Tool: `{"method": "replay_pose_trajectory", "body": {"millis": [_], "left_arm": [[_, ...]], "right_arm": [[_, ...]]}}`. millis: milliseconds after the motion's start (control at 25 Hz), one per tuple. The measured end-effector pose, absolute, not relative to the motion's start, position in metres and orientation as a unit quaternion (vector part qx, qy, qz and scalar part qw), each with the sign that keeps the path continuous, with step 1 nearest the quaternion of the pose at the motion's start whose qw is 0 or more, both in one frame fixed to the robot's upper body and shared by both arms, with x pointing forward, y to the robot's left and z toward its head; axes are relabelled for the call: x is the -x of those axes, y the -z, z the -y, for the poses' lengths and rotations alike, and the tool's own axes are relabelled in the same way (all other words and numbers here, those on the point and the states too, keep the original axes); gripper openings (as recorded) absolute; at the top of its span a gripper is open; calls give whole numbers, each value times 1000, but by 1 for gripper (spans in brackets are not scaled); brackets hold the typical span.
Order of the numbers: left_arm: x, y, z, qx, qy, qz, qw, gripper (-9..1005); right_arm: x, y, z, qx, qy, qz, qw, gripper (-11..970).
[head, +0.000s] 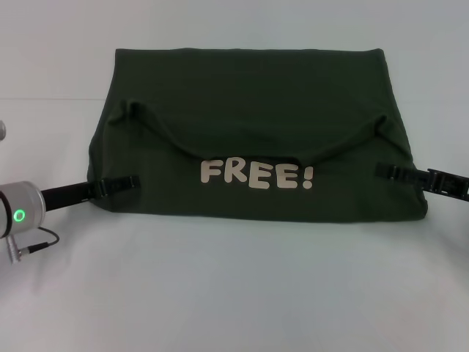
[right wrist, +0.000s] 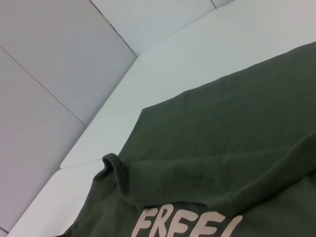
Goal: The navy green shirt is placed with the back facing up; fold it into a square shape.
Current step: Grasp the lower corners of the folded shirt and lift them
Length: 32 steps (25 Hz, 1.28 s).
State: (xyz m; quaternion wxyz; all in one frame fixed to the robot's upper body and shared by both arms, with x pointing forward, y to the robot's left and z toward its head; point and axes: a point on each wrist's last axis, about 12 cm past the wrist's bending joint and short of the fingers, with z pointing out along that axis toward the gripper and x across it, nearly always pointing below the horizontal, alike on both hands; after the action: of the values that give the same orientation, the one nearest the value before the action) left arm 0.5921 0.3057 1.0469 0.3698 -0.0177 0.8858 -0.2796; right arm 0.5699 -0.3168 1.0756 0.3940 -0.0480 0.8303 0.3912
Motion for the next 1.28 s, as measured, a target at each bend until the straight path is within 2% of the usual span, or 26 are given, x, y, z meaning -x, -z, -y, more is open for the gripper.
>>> {"method": "replay_pose_trajectory", "body": {"millis": [280, 720, 880, 1080, 1120, 1160, 1280], "left_arm": [[-596, -1045, -306, 13, 251, -893, 374, 860], [-599, -1045, -304, 7, 237, -895, 378, 450], [-599, -1045, -303, 5, 236, -895, 378, 222], [-598, -1045, -305, 6, 234, -896, 378, 121], [-599, -1045, -305, 6, 234, -896, 378, 101], [-598, -1045, -306, 7, 235, -896, 378, 81], [-598, -1046, -306, 13, 239, -895, 376, 41]], "right_arm": [[-569, -1075, 317, 48, -393, -830, 393, 925], [-567, -1076, 319, 46, -396, -830, 391, 925], [-567, -1081, 325, 45, -398, -832, 384, 925], [-572, -1093, 338, 35, -385, -858, 339, 925], [-578, -1107, 346, 19, -373, -878, 300, 925], [-578, -1107, 346, 19, -373, -878, 300, 925], [-586, -1132, 354, -4, -353, -901, 250, 924]]}}
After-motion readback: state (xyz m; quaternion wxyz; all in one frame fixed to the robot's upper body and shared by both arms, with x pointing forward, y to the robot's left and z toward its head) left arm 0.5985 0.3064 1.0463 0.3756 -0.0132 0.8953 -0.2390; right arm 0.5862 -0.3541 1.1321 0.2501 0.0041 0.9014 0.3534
